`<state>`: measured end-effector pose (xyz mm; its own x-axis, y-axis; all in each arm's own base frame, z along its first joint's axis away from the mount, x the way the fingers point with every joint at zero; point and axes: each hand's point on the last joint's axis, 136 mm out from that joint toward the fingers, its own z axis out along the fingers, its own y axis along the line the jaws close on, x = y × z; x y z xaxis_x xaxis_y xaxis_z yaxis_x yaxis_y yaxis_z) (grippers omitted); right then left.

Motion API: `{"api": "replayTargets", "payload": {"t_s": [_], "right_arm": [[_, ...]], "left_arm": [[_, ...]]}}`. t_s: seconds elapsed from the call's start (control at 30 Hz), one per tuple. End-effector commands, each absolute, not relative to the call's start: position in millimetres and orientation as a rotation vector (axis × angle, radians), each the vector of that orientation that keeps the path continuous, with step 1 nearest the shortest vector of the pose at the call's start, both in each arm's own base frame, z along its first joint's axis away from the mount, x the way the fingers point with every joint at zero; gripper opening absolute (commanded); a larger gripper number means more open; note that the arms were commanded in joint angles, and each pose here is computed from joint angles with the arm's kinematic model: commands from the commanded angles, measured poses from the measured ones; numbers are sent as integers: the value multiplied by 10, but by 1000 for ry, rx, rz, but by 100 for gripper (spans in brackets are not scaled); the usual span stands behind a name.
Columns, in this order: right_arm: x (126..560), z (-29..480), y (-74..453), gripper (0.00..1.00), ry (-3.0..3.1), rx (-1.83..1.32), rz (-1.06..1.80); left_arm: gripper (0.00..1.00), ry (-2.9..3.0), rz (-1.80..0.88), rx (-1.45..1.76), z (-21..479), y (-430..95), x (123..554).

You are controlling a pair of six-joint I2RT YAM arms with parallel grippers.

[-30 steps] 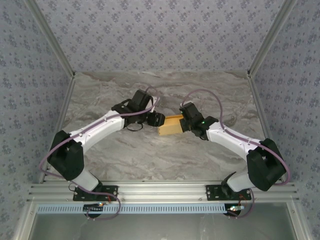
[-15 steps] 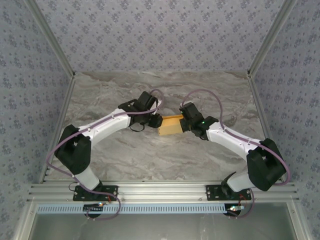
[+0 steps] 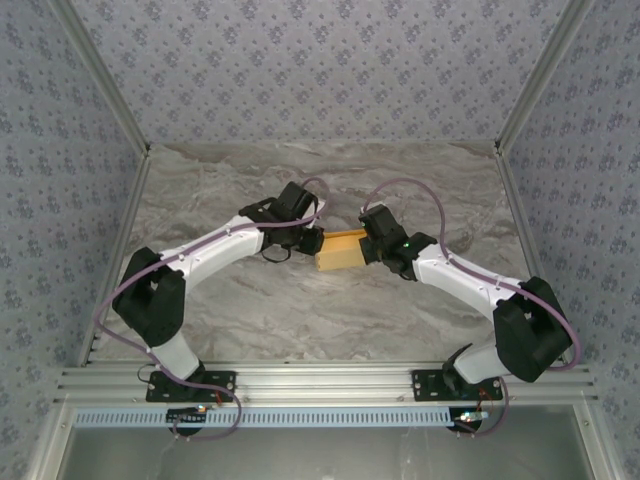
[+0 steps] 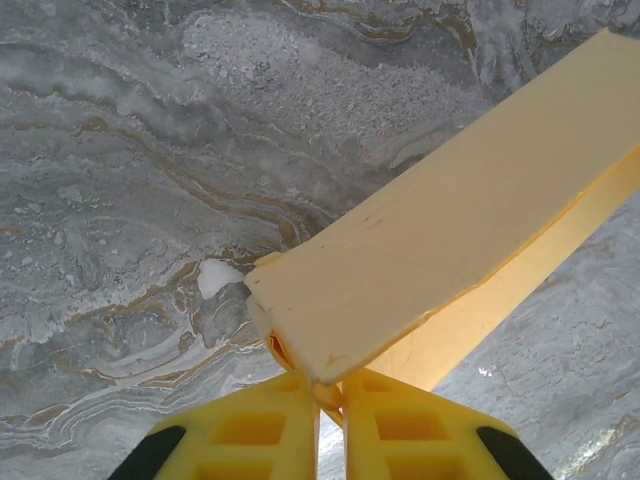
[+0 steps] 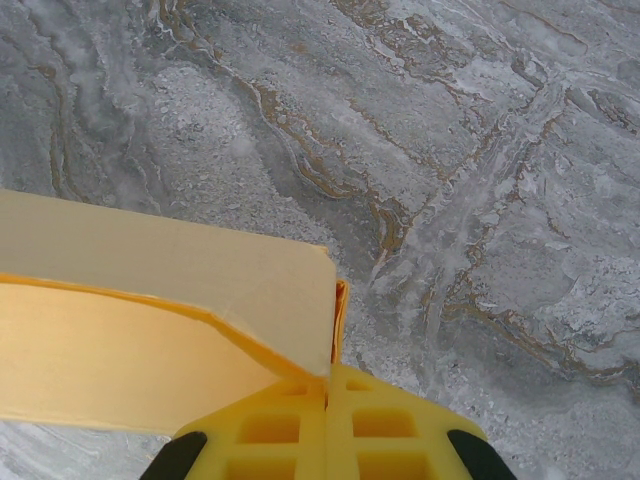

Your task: Fold the paper box

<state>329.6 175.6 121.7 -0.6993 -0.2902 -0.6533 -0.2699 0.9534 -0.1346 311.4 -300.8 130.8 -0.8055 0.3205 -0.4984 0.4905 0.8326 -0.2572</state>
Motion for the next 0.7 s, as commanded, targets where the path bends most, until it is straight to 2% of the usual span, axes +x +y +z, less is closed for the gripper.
{"api": "replayTargets", "payload": {"t_s": [0.0,0.23,0.67], "right_arm": [[3122,981,1686,0,2480,-425,-61],[3115,975,1694,0,2481,-428,-58],[3108,956,1702,0,2481,-432,-53]], "left_arm": [[9,2555,-540,598,1397,-3072,3139],[0,2562,-584,458,1411,-3078,3172],[0,2508,-636,301,1561,-3041,3235]]}}
